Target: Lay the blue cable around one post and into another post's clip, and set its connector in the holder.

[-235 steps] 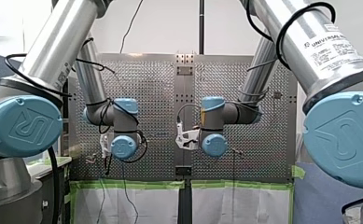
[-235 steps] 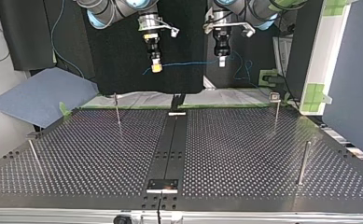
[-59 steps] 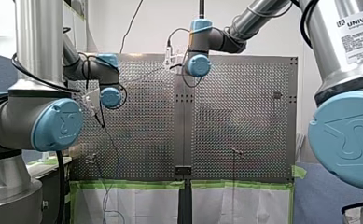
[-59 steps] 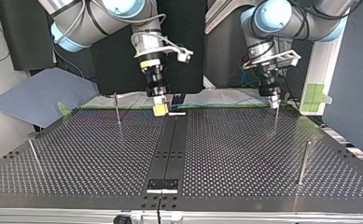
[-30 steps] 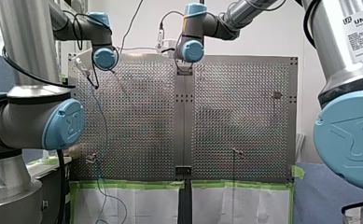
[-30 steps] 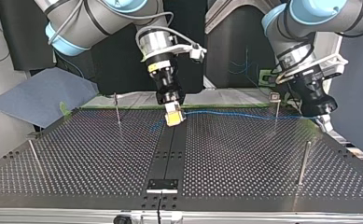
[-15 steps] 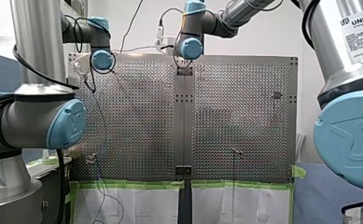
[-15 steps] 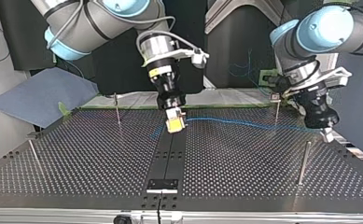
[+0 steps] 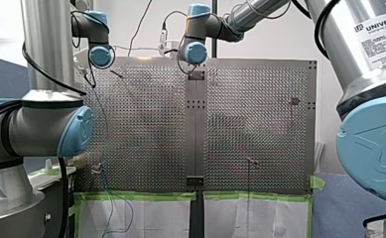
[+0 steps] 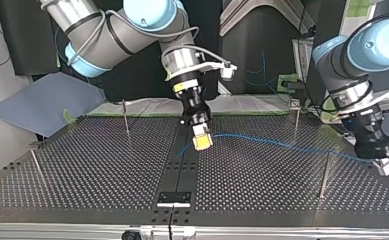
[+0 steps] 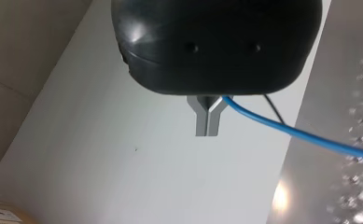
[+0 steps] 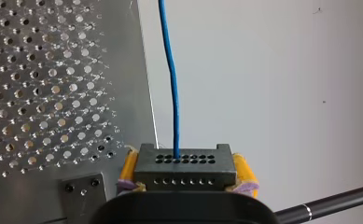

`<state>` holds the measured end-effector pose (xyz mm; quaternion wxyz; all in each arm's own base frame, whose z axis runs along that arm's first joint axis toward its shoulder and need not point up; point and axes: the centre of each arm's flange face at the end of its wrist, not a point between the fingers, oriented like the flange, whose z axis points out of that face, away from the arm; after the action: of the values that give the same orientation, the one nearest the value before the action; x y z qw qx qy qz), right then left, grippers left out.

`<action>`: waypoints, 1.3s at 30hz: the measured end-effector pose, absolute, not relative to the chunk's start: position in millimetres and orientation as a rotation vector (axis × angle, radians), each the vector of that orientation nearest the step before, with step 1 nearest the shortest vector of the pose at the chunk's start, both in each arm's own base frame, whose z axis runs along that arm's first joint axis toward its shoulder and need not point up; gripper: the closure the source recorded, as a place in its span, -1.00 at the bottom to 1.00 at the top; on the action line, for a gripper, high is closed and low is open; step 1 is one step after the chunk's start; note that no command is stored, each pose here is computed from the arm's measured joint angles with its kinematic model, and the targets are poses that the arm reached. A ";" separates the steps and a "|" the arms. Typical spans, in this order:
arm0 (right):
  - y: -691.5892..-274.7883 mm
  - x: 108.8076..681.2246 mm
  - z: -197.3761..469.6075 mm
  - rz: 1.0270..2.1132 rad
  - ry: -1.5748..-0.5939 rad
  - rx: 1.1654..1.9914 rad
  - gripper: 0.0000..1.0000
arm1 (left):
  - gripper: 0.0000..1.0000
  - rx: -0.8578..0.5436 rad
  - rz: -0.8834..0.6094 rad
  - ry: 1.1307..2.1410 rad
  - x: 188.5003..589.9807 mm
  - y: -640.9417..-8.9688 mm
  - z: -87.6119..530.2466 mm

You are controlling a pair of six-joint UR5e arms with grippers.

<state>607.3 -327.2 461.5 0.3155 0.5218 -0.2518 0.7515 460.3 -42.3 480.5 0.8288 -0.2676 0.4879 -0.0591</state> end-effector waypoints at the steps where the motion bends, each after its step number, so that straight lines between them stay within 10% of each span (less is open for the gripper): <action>1: -328.0 608.8 461.5 1.981 -0.663 1.373 1.00 | 1.00 -0.568 -0.123 1.036 461.9 -40.3 481.3; 39: -384.1 662.2 404.0 1.939 -0.687 1.405 1.00 | 1.00 -0.618 -0.114 1.138 558.1 18.9 418.3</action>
<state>662.2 -384.1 404.0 0.3195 0.5344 -0.2612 0.7376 558.1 18.9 418.3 0.7960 -0.2879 0.5298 -0.0529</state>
